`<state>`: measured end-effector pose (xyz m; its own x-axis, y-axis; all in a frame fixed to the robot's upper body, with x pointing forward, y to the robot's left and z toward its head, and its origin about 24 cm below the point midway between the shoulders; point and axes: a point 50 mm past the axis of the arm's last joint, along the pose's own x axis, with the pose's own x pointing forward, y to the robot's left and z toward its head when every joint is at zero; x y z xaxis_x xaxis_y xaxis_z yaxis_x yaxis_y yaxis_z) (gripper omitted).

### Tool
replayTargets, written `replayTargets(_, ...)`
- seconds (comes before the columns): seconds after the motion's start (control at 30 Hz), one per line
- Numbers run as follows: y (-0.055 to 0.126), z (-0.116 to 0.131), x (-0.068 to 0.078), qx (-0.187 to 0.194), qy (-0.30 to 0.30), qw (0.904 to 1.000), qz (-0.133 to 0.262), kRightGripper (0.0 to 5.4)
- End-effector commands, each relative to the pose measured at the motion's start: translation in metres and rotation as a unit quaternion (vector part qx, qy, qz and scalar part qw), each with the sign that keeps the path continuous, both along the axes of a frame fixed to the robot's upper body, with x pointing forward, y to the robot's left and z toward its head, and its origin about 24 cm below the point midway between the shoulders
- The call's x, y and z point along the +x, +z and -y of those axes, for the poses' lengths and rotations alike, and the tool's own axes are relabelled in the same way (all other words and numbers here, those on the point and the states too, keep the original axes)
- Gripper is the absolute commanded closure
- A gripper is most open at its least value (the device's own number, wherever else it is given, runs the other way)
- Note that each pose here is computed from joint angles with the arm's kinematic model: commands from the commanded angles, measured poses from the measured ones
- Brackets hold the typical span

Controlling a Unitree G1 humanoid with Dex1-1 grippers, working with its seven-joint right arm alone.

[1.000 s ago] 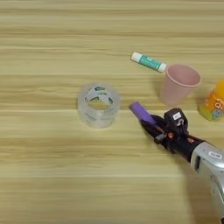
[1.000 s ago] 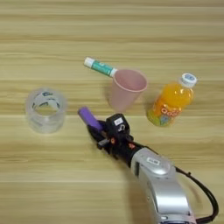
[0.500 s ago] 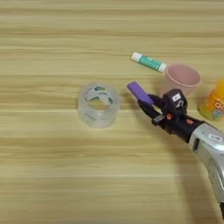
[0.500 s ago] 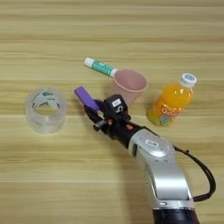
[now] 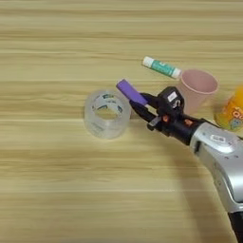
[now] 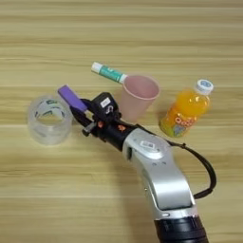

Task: Move the objects on the table

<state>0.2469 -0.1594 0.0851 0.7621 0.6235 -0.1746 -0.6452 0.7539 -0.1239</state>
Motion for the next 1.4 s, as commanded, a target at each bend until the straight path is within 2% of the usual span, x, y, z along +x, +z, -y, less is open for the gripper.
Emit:
replayTargets(0.03, 0.022, -0.013, 0.009, -0.004, 0.025, 0.9983, 0.052, 4.0)
replayTargets(0.6, 0.003, -0.028, 0.013, -0.011, 0.054, 0.9983, 0.017, 4.0)
replayTargets(1.1, -0.003, -0.03, 0.018, -0.025, 0.063, 0.9977, 0.004, 4.0)
replayTargets(1.4, -0.005, -0.032, 0.019, -0.02, 0.064, 0.9978, 0.003, 4.0)
